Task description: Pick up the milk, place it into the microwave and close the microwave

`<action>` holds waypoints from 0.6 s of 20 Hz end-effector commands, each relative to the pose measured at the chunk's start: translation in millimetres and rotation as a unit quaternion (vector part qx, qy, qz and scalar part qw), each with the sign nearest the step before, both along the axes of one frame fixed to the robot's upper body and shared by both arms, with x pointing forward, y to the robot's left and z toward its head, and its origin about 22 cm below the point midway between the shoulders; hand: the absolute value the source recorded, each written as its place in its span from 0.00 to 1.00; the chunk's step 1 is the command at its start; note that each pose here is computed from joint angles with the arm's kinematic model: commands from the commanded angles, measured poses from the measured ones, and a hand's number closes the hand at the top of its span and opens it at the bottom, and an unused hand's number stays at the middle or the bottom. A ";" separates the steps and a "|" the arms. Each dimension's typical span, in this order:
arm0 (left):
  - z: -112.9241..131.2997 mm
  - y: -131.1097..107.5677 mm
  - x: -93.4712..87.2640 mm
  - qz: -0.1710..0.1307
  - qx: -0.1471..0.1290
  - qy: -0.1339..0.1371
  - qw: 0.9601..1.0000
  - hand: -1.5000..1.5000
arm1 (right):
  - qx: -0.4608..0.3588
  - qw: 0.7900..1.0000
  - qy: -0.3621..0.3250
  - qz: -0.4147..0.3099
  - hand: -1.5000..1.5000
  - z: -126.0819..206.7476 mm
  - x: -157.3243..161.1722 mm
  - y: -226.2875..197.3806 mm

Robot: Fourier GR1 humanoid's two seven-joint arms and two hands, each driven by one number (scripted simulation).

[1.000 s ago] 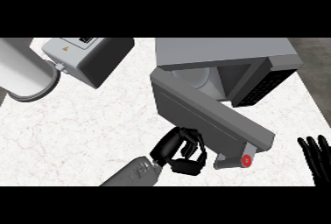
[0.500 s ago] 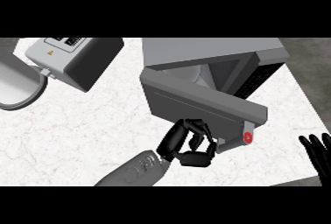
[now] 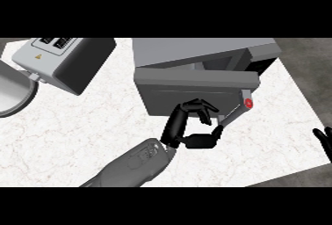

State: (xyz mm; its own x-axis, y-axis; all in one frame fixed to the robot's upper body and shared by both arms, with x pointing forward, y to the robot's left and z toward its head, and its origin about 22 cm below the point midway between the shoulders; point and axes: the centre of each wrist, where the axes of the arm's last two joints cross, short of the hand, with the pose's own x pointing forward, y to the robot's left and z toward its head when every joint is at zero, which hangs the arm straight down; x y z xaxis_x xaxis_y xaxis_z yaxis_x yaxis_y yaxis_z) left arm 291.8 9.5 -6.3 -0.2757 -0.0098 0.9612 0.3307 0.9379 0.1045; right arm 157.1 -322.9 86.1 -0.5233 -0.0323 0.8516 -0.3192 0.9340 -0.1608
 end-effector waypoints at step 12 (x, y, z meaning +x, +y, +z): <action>39.1 -6.6 35.9 0.112 -0.053 0.026 0.992 0.00 | -0.194 0.966 -0.143 -0.092 1.00 84.8 23.4 -32.9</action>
State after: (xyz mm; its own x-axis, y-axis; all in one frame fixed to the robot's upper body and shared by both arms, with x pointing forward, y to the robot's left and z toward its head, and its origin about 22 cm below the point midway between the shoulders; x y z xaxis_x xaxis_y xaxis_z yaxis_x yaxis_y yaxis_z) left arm 309.0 4.4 12.7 -0.2189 0.0134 0.9756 0.1862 0.9821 0.0283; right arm 176.4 -352.4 156.6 -0.6883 0.3141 0.6539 -0.0975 0.8532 -0.5124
